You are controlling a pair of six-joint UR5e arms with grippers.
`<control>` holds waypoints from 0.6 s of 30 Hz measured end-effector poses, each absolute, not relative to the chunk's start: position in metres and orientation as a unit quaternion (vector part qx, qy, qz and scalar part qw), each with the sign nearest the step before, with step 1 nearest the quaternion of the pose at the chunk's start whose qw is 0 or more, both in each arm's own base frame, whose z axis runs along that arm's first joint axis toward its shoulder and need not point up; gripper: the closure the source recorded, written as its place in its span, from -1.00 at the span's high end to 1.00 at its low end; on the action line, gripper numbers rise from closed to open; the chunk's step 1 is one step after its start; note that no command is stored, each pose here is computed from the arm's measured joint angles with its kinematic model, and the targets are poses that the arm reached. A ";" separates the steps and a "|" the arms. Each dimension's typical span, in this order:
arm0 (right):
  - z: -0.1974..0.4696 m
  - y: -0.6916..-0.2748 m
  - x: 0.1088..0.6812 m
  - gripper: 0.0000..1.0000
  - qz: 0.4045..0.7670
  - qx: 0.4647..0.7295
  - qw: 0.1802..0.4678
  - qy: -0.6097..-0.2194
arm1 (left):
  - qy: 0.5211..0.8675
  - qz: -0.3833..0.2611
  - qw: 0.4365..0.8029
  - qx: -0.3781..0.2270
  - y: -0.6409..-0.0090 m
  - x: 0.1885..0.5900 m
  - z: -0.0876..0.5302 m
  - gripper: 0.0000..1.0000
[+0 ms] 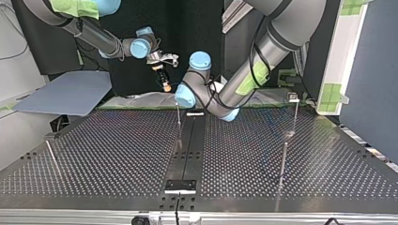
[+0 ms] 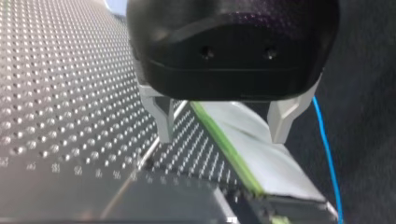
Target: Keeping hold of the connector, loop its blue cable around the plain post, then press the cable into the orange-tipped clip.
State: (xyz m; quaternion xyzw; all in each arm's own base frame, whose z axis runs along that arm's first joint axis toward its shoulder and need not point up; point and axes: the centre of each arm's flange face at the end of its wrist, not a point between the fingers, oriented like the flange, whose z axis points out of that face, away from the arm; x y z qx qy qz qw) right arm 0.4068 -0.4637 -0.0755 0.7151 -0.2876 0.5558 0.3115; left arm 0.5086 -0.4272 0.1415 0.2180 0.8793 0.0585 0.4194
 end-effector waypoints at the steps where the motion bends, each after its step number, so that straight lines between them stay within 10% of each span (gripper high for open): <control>1: -0.076 -0.464 0.407 -1.00 0.556 0.715 0.311 -0.288 | 0.882 0.052 0.414 0.218 -0.429 0.506 0.141 0.98; 18: -0.076 -0.463 0.407 -1.00 0.555 0.716 0.311 -0.287 | 0.923 0.033 0.350 0.157 -0.423 0.509 0.134 0.98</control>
